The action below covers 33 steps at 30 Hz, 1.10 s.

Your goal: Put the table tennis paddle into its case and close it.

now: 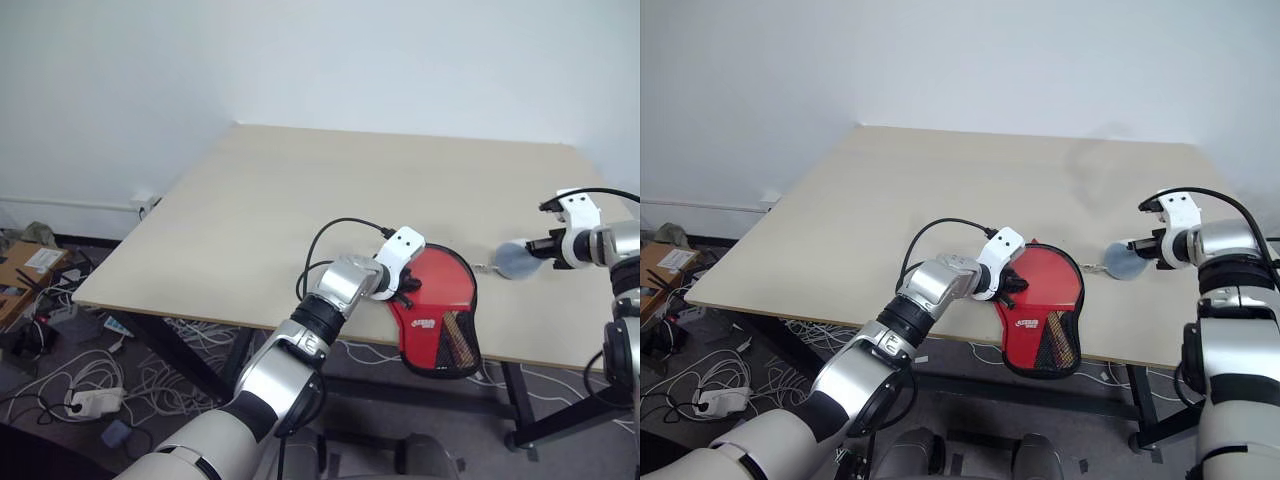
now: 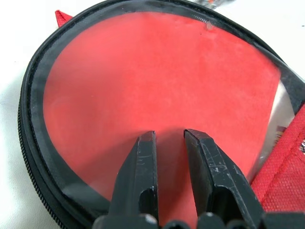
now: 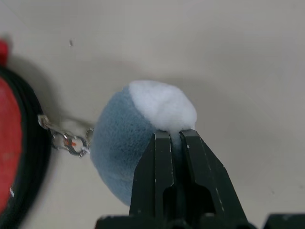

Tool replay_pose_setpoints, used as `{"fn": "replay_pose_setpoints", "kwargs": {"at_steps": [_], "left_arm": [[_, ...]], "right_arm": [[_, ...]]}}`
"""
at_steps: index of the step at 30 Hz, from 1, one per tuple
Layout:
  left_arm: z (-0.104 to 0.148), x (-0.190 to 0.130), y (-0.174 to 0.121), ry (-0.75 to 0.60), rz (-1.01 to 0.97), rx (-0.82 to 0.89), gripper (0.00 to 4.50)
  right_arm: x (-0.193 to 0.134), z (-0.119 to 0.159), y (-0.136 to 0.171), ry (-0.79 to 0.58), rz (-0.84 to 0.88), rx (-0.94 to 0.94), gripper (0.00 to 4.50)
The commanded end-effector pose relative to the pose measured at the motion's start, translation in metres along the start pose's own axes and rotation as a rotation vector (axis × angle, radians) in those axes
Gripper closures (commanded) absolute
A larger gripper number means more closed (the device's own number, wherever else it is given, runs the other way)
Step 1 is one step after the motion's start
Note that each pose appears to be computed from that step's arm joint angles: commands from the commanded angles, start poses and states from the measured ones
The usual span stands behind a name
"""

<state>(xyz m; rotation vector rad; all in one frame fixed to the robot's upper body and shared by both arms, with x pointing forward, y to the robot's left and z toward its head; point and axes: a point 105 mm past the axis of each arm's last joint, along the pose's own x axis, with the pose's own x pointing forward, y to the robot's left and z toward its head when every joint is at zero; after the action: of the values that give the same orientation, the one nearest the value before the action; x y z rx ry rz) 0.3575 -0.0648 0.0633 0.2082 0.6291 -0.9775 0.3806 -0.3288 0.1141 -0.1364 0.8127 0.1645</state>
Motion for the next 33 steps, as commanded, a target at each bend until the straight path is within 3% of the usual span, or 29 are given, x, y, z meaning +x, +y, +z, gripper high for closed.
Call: {"fn": "replay_pose_setpoints", "kwargs": {"at_steps": [1,6,10,14,24,33], "left_arm": [[-0.034,0.012,-0.014,0.116,-0.043,-0.059,3.65],[-0.035,0.013,-0.015,0.121,-0.050,-0.056,3.65],[-0.035,0.013,-0.017,0.123,-0.056,-0.054,3.65],[-0.036,0.014,-0.017,0.124,-0.058,-0.053,3.65],[-0.036,0.015,-0.019,0.126,-0.063,-0.057,3.65],[-0.035,0.017,-0.020,0.118,-0.066,-0.064,3.65]], "right_arm": [[-0.028,0.007,-0.010,-0.057,0.006,-0.119,4.49],[-0.051,-0.017,0.008,-0.078,0.137,-0.305,4.49],[-0.075,-0.032,0.041,-0.132,0.308,-0.419,4.49],[-0.085,-0.052,0.060,-0.095,0.377,-0.506,4.49],[-0.095,-0.073,0.069,-0.016,0.454,-0.570,4.49],[-0.126,-0.080,0.084,0.001,0.618,-0.646,4.49]]}}
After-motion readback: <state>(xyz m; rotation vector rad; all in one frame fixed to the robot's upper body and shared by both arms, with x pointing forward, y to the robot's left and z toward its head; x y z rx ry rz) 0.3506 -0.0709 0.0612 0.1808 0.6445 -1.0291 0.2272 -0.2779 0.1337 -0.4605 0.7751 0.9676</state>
